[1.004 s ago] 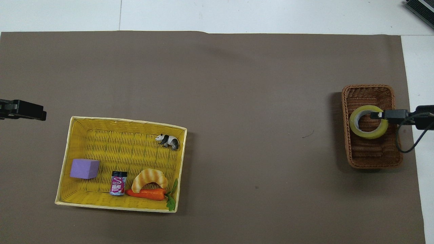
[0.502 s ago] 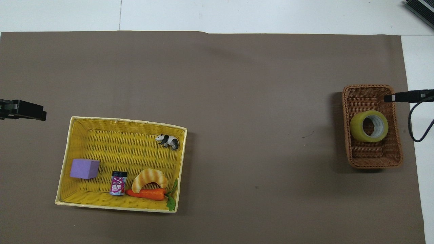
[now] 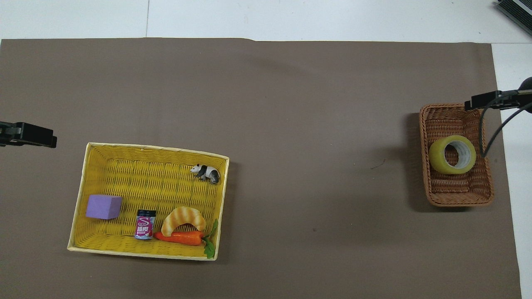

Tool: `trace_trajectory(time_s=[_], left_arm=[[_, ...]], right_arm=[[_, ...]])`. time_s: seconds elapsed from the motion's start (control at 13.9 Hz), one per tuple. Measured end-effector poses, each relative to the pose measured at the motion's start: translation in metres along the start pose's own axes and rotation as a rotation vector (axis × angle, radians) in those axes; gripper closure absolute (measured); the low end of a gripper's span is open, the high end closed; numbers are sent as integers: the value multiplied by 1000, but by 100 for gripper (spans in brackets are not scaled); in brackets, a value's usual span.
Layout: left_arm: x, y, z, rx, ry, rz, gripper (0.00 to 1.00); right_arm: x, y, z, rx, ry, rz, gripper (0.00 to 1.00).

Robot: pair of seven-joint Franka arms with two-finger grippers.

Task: Move tape to another basket

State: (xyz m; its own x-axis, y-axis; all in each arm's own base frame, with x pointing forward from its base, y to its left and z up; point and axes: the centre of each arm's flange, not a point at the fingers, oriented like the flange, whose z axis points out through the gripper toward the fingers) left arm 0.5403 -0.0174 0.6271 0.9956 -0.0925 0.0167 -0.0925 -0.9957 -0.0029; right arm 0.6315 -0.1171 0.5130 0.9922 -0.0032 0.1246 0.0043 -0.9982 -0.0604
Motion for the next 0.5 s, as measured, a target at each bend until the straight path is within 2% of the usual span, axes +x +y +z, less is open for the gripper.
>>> trace_trajectory(time_s=[0.22,0.5], left_arm=[[0,0,0,0,0,0,0],[0,0,0,0,0,0,0]], right_arm=[[-7,-72,-26,-34,-31,68,0],[-31,-139,-62,-87,-64,149,0]])
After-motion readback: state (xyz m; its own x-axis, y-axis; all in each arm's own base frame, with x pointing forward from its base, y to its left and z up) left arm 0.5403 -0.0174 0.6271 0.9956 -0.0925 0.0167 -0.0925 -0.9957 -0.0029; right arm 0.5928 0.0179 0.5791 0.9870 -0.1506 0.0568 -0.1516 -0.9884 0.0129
